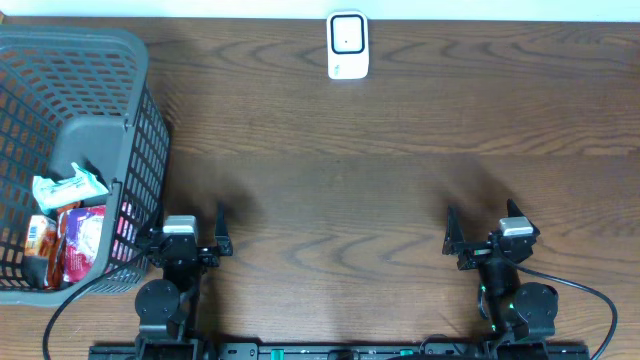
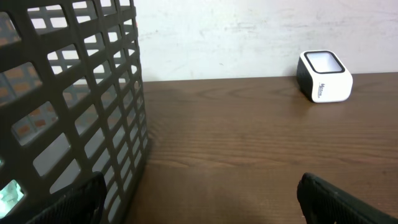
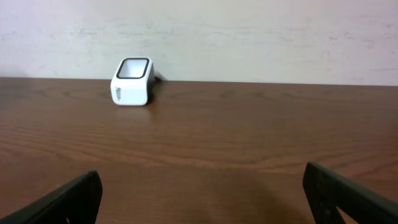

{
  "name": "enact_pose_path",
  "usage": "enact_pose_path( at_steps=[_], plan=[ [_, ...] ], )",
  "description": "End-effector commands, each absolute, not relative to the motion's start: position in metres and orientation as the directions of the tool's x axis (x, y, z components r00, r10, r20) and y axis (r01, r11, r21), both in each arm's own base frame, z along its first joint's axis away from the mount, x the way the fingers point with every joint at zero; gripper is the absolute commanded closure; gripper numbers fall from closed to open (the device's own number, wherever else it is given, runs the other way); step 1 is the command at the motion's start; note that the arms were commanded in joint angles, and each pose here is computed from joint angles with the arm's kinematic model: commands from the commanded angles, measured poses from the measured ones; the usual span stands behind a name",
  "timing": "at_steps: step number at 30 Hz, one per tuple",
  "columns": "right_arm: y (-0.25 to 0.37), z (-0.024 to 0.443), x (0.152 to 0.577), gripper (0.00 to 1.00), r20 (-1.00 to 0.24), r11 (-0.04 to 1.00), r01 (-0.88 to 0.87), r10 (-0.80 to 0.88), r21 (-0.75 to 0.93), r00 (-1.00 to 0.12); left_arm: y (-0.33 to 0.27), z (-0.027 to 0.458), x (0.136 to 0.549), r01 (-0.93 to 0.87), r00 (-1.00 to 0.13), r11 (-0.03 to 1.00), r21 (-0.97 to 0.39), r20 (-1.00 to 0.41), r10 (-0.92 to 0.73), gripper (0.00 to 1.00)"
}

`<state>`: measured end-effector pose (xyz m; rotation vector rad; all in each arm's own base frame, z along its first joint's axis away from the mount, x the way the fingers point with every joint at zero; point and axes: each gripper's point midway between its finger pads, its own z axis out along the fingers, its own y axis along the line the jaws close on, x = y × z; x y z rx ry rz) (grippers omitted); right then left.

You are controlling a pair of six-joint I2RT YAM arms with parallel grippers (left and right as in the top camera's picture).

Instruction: Scan the item barcode

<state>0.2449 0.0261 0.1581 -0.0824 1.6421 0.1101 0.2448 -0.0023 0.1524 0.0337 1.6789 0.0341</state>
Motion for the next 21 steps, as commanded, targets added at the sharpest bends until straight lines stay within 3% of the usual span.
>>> enact_pose_path(
  at_steps=[1,21],
  plan=[
    [0.0246,0.1572,0.245,0.01,-0.997,0.993,-0.113,0.024,0.032,-0.075,0.0017,0.1361,0.2437,-0.019,-0.158,0.998,0.054,-0.986,0.051,0.02],
    [0.0246,0.1572,0.245,0.01,-0.997,0.993,-0.113,0.024,0.032,-0.075,-0.0077,0.1379,0.244,0.03,-0.149,0.999,0.013,-0.989,0.017,0.02]
  ],
)
